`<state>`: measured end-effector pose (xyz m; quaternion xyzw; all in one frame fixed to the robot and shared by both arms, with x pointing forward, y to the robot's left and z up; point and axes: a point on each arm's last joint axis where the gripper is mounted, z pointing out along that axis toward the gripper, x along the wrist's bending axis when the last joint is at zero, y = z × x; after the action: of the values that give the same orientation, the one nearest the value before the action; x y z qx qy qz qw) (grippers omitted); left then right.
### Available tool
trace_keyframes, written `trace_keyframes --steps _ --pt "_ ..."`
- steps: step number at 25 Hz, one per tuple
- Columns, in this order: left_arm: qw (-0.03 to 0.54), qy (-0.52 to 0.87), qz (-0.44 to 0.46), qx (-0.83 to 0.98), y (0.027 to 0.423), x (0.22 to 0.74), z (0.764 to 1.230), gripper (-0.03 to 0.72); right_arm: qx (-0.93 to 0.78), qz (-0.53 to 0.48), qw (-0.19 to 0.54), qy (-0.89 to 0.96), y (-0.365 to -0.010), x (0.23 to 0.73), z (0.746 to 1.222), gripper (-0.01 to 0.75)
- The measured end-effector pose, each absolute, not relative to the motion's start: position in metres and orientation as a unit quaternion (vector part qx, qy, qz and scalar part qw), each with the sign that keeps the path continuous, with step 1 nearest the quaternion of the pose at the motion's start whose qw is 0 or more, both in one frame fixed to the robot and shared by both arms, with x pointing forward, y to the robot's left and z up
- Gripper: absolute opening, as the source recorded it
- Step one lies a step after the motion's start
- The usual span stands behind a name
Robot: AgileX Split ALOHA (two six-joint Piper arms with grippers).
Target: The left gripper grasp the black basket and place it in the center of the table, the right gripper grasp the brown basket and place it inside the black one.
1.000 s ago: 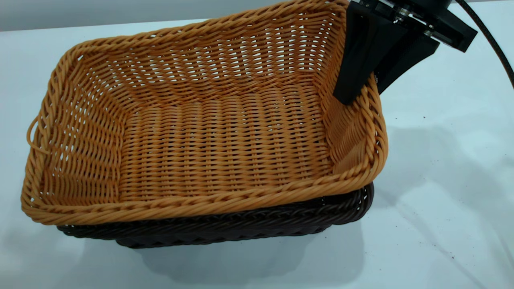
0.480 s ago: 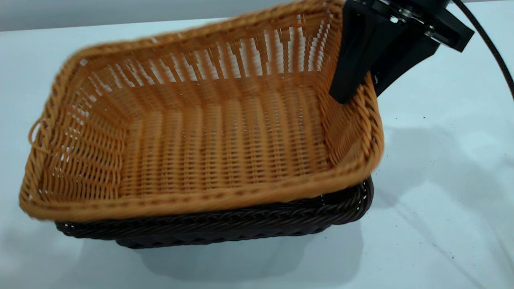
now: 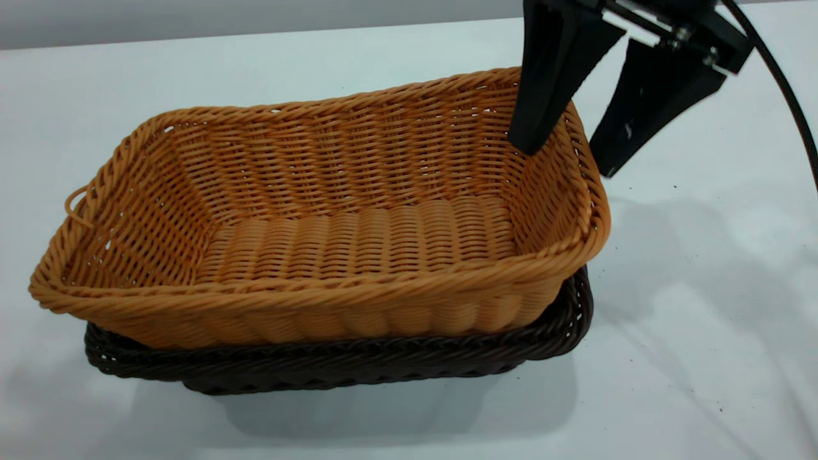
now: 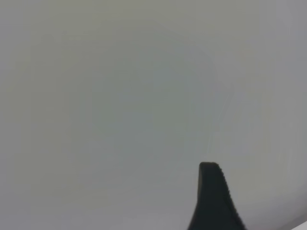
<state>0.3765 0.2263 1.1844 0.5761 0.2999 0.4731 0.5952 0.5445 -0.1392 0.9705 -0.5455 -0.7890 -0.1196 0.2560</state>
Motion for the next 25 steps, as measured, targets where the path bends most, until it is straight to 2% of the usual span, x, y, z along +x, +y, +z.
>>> trace_keyframes --steps 9,17,21,25 --pt "0.601 0.32 0.453 0.576 0.225 0.379 1.181 0.397 -0.536 -0.132 0.108 -0.827 -0.152 0.564 1.029 0.471" --pt "0.598 0.343 0.442 0.575 0.223 0.385 1.176 0.389 -0.526 -0.192 -0.074 -0.825 -0.174 0.56 1.129 0.381" --pt "0.615 0.377 0.408 0.56 0.224 0.385 1.175 0.337 -0.541 -0.237 -0.177 -0.787 -0.192 0.543 1.191 0.323" --pt "0.63 0.404 0.383 0.541 0.227 0.381 1.176 0.236 -0.539 -0.284 -0.259 -0.75 -0.211 0.513 1.246 0.226"
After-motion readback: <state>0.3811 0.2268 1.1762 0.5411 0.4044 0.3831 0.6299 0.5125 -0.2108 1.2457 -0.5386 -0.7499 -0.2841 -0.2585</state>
